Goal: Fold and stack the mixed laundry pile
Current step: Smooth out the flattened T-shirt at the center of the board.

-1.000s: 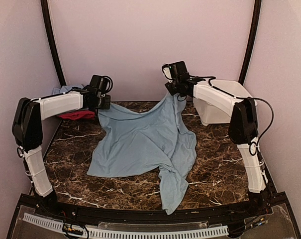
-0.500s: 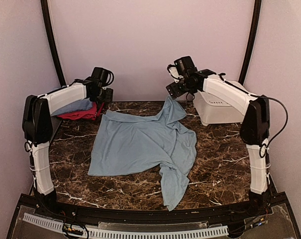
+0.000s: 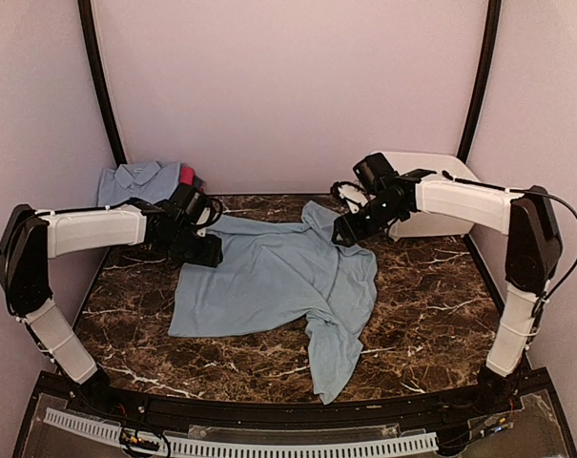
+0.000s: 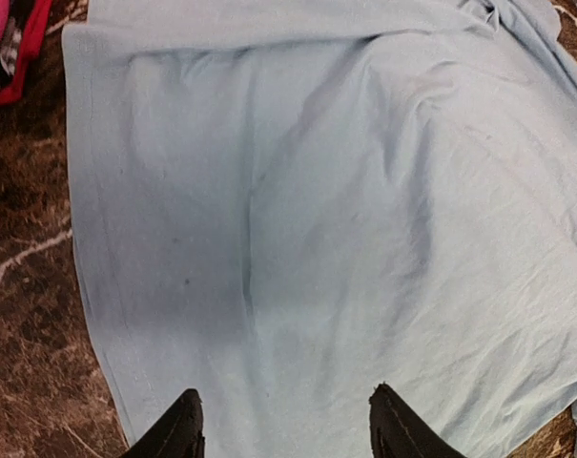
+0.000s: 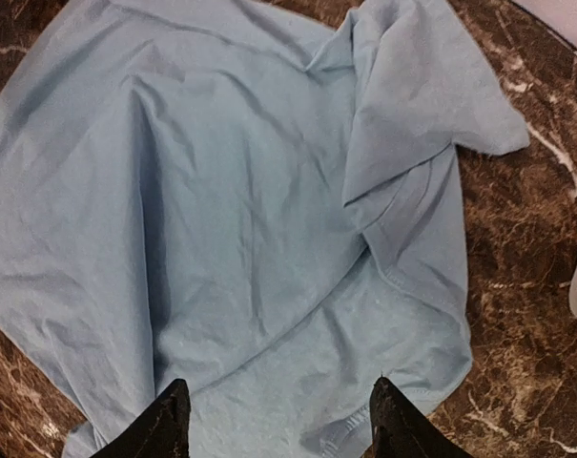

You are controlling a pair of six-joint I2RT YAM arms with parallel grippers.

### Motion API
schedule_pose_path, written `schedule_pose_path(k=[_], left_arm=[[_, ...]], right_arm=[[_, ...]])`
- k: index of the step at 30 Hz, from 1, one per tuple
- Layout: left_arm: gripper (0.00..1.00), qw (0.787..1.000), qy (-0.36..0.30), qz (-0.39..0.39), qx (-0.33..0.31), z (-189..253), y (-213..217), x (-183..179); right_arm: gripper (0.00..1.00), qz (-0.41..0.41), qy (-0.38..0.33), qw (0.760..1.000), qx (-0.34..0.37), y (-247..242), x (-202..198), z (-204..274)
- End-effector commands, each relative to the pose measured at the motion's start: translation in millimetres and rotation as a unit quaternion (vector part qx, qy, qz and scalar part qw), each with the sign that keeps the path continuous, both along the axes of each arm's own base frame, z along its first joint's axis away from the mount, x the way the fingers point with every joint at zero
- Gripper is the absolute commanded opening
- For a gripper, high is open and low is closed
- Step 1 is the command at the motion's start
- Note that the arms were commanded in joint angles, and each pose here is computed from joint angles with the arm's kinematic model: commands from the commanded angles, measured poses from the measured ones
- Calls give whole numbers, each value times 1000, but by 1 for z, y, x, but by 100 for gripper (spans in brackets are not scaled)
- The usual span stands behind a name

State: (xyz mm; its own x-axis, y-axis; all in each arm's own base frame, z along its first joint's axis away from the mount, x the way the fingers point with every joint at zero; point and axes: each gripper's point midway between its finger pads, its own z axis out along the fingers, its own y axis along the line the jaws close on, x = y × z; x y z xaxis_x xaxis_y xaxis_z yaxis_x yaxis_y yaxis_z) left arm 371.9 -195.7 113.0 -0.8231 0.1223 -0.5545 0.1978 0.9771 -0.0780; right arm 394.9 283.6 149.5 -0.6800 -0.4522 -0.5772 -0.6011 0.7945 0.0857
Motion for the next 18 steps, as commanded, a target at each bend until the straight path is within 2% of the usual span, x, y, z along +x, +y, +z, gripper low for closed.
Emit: schedule_pose_path(k=[1,6,15,18], left_arm=[[57,998,45,-5,-43,-13,-9,-35],[53,996,80,18,-33,-29,0,-65],[54,990,87,106,-35,-33,47,-110],[56,982,122,143,-31,-47,61,-126]], right_arm=[[57,13,37,997,60,16,-32,-5],[51,-26,84,996,19,-1,-63,-47],[51,-123,115,984,52,-45,-98,-57],[51,-144,132,980,46,-57,-104,-72]])
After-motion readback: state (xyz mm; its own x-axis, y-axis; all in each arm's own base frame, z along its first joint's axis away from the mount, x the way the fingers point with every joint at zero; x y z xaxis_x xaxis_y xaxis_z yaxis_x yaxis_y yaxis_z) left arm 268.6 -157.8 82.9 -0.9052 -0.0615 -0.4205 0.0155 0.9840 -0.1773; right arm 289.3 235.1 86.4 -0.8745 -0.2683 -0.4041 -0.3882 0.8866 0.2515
